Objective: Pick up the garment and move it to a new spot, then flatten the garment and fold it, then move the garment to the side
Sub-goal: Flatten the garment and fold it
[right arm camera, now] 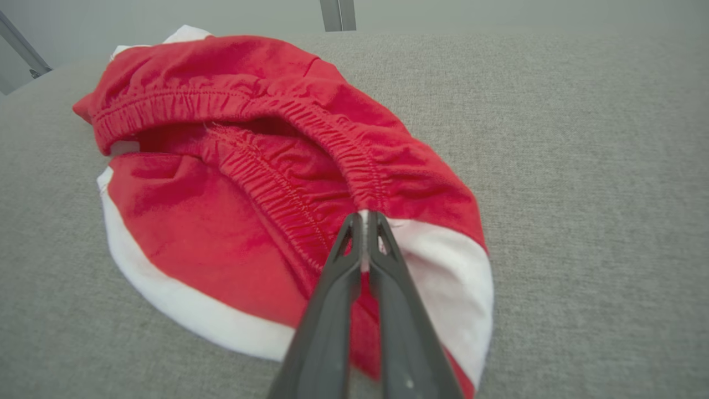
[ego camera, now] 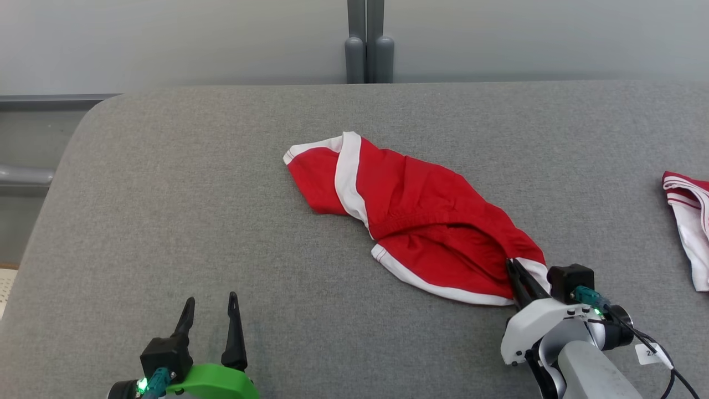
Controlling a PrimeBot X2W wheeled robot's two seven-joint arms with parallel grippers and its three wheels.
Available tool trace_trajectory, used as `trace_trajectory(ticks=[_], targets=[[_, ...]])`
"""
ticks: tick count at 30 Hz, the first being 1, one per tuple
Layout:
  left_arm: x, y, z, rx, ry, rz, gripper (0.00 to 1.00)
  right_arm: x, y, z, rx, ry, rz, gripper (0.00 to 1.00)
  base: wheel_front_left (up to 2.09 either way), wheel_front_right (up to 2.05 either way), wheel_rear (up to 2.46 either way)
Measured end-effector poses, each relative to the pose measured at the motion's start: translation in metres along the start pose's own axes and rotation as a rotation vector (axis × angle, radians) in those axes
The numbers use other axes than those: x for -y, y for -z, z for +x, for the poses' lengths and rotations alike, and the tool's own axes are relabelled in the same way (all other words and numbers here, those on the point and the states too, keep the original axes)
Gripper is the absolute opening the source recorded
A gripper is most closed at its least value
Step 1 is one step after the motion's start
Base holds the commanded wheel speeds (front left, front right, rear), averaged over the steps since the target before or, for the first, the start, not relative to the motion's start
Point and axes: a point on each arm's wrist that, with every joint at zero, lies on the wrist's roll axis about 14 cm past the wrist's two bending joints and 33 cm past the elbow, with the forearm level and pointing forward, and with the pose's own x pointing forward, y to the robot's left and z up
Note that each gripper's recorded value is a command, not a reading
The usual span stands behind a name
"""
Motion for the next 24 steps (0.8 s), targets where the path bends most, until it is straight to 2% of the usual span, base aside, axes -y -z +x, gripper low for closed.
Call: trace_trajectory(ticks=[5, 9, 12, 14, 19, 24], targets=[[-0.001, 0.000, 0.000, 0.001, -0.004, 0.000, 1.00, -0.009, -0.014, 0.005, 0.041, -0.025, 0.025, 0.00, 0.00, 0.00, 0.00], [0.002, -0.003, -0.002, 0.010, 0.009, 0.000, 1.00, -0.041, -0.041, 0.009, 0.122, -0.119, 0.061, 0.00, 0.00, 0.00, 0.00], [0.005, -0.004, -0.004, 0.016, 0.020, -0.001, 1.00, -0.070, -0.079, 0.013, 0.221, -0.207, 0.097, 0.00, 0.00, 0.00, 0.00], [0.005, -0.006, -0.006, 0.021, 0.021, -0.003, 1.00, -0.076, -0.112, 0.015, 0.306, -0.229, 0.134, 0.00, 0.00, 0.00, 0.00], [0.003, -0.010, -0.013, 0.039, 0.017, -0.007, 1.00, -0.048, -0.168, 0.017, 0.452, -0.152, 0.168, 0.00, 0.00, 0.00, 0.00], [0.002, -0.013, -0.016, 0.049, 0.011, -0.015, 1.00, 0.002, -0.220, 0.010, 0.593, -0.026, 0.110, 0.00, 0.00, 0.00, 0.00]])
